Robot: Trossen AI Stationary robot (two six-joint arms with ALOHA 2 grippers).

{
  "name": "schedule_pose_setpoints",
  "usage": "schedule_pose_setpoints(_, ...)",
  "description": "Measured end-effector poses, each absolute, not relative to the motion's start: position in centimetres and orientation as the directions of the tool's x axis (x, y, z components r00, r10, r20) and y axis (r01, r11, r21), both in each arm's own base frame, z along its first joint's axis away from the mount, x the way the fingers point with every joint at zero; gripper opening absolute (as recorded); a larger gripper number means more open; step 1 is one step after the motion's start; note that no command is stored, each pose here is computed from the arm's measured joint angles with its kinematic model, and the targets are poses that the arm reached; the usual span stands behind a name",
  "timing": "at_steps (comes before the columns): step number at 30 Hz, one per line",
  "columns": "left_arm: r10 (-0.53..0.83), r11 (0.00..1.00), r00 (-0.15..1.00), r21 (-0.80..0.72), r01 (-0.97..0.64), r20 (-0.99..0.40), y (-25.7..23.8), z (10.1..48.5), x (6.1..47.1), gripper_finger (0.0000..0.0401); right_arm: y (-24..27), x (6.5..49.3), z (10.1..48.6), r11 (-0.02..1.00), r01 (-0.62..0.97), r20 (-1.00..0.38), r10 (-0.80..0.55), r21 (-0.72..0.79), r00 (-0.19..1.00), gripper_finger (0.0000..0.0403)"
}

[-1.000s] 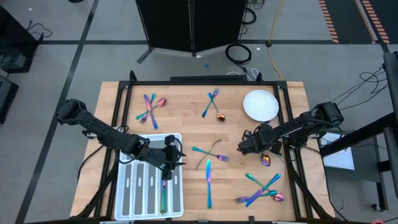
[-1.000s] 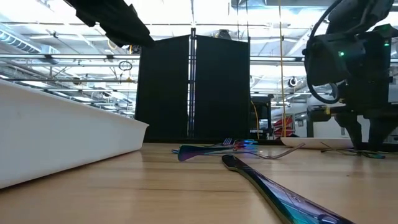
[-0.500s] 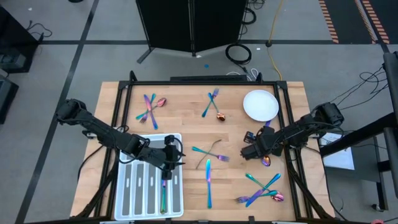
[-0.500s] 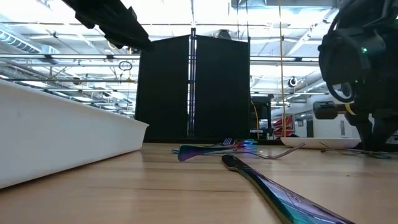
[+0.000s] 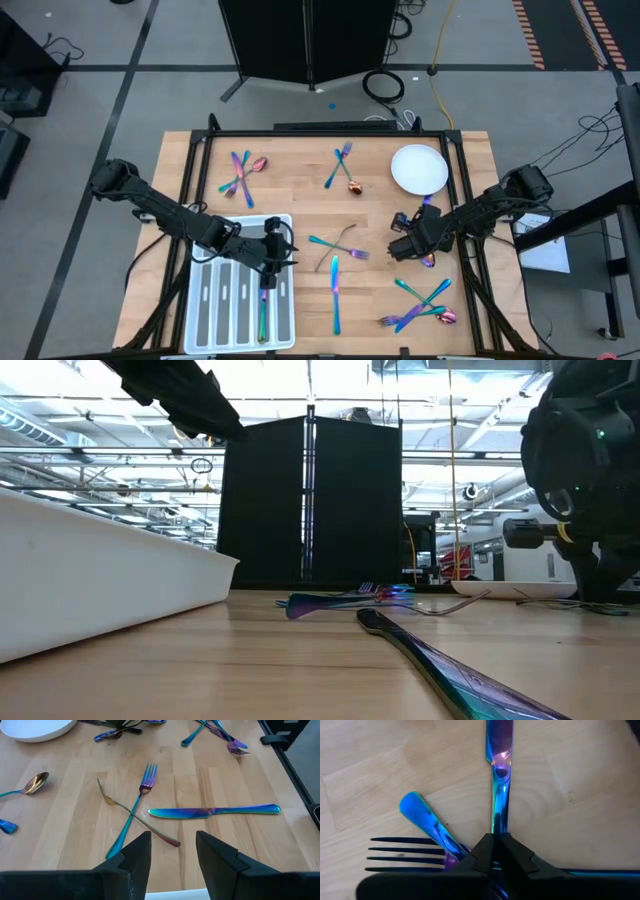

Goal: Sort silverware
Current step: Put the top right iridescent knife into the cutlery tray

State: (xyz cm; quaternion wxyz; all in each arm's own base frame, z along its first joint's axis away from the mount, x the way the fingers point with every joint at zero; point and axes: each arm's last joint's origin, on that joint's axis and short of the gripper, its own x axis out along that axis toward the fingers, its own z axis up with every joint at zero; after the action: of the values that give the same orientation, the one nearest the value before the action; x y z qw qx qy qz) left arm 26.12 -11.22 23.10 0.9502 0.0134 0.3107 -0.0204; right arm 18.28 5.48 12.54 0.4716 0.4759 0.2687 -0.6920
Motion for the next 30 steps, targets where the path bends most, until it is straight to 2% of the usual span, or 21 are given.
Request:
schedule_pose_setpoints(12,-0.03,0.999,0.807,0.013,0.047,-0.589,-11.2,23.1,26.1,0.0157,5.3,17.8,13.1,-0.405,0.913,-0.91,-0.398,0.057,-0.12,0.002)
schedule_pose_setpoints(24,-0.021,0.999,0.809,0.016,0.038,-0.587,-10.9,23.1,26.3,0.0157,4.8,17.2,13.7,-0.337,0.94,-0.89,-0.444,0.057,-0.105,0.0021)
schedule_pose_setpoints(27,-0.021,0.999,0.808,0.017,0.038,-0.589,-10.9,23.1,26.3,0.0157,4.8,17.1,13.4,-0.336,0.94,-0.891,-0.442,0.061,-0.1,0.003)
schedule_pose_setpoints(30,-0.021,0.999,0.808,0.018,0.039,-0.589,-10.9,23.1,26.3,0.0157,4.8,17.2,13.1,-0.328,0.941,-0.894,-0.442,0.083,-0.075,0.0057)
